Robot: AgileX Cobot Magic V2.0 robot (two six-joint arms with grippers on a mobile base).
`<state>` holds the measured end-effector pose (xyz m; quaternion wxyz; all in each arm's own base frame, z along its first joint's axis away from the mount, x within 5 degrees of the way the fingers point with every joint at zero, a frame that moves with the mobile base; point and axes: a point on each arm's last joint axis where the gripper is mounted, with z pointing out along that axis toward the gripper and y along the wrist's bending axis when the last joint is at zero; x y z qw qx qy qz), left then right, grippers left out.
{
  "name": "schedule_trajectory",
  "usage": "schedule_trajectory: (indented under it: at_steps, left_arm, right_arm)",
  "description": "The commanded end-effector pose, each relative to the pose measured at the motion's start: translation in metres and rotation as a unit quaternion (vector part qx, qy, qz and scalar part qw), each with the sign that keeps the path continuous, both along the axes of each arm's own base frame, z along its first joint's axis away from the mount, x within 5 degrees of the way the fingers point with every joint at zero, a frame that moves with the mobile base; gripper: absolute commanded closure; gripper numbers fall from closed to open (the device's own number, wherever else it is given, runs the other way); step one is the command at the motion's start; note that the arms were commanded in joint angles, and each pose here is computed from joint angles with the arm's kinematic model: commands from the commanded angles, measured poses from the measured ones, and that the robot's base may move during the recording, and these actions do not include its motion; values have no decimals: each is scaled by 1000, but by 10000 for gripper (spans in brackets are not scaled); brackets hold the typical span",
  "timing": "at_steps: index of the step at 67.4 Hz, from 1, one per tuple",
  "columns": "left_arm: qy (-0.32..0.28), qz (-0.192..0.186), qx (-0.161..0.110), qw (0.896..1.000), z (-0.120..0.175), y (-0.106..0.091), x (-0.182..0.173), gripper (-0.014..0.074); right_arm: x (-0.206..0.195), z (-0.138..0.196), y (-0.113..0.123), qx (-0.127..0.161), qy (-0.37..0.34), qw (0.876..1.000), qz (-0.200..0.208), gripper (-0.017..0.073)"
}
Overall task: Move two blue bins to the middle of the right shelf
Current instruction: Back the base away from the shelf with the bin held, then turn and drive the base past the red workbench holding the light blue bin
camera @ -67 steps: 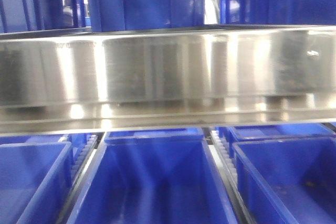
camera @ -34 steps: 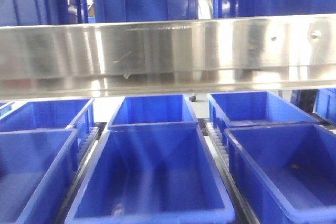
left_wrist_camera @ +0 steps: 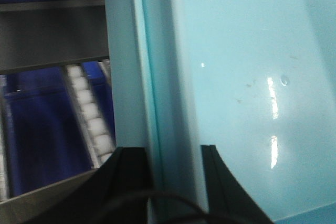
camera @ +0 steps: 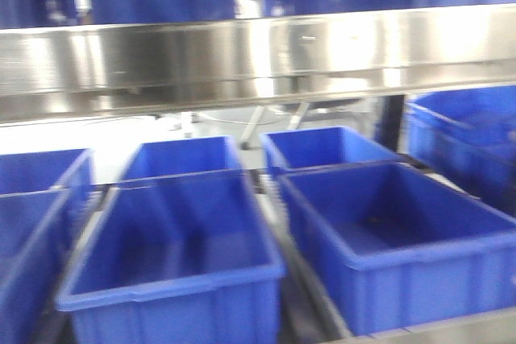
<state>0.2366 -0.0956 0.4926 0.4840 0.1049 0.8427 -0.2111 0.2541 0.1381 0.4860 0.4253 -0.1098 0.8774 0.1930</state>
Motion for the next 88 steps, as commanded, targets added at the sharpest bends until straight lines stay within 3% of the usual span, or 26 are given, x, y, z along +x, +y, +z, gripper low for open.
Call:
schedule_trajectory:
  at_steps: [1,88]
  left_arm:
    - [-58,-29,-100,993,27,-9,-12,704]
    - [-59,-29,-101,993,27,-9,-12,704]
  right_arm:
    - [-4,10,8,55,-17,998,21,713]
    - [-4,10,8,55,-17,998,21,713]
